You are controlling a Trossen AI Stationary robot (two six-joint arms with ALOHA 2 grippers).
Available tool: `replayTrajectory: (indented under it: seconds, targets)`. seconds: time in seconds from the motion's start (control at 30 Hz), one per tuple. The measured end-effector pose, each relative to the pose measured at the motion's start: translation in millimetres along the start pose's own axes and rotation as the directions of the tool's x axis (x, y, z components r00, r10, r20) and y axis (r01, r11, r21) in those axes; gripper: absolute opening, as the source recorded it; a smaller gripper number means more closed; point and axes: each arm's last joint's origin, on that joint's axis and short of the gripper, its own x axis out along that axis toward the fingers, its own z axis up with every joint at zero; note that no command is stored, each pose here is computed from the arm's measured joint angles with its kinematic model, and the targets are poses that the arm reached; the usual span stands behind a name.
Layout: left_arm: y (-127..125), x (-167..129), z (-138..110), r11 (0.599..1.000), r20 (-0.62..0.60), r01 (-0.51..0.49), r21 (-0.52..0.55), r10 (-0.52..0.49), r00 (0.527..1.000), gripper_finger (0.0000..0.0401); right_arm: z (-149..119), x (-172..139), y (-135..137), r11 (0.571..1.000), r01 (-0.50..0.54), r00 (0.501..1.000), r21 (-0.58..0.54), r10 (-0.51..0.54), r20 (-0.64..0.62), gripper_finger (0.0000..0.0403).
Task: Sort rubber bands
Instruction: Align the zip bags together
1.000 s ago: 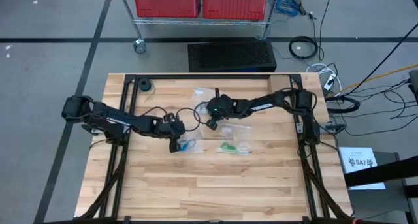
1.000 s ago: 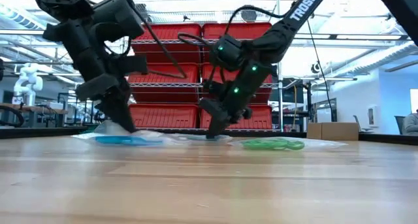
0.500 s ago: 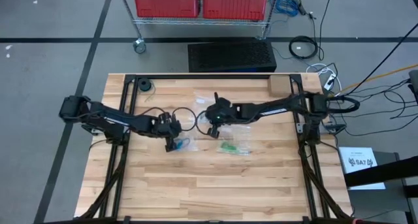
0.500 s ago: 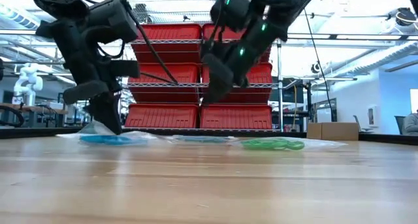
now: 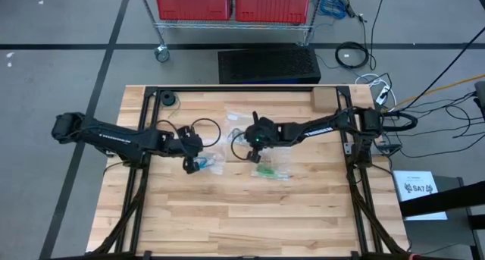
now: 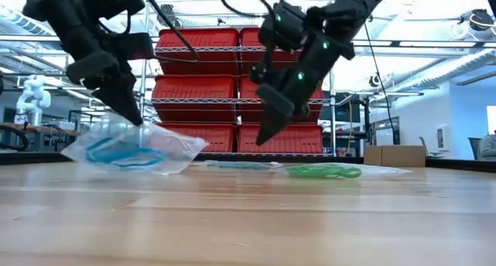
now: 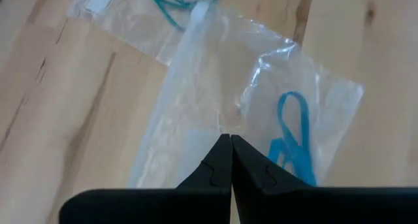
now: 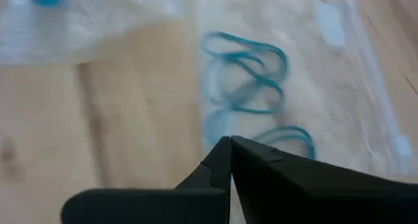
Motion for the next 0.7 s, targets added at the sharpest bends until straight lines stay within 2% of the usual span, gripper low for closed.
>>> replayTrajectory:
  seconds: [0.2,0.5,0.6,0.7]
  targets:
    - [0.6,-5.9,0.2,0.999,0.019,0.024,-0.033,-0.024,1.0,0.002,-12.4,5.8,-3.9,0.999,0.008,1.0,0.042,-0.008,-0.007,0.0]
    - [-2.6,1.8,-2.7,0.998,-0.044,0.064,-0.017,-0.065,0.997,0.0114,-12.1,5.5,-1.8,1.0,0.004,1.0,0.018,-0.004,0.0,0.0]
    - [-4.0,2.1,2.6,0.996,0.008,0.081,-0.031,-0.081,0.997,0.0115,-13.4,5.3,-1.3,1.0,0.001,1.0,0.014,0.0,-0.013,0.0]
    - [-8.1,5.6,8.9,0.988,0.052,0.151,-0.034,-0.149,0.987,0.0087,-20.0,4.7,1.5,0.999,-0.053,0.995,0.007,0.054,-0.082,0.0]
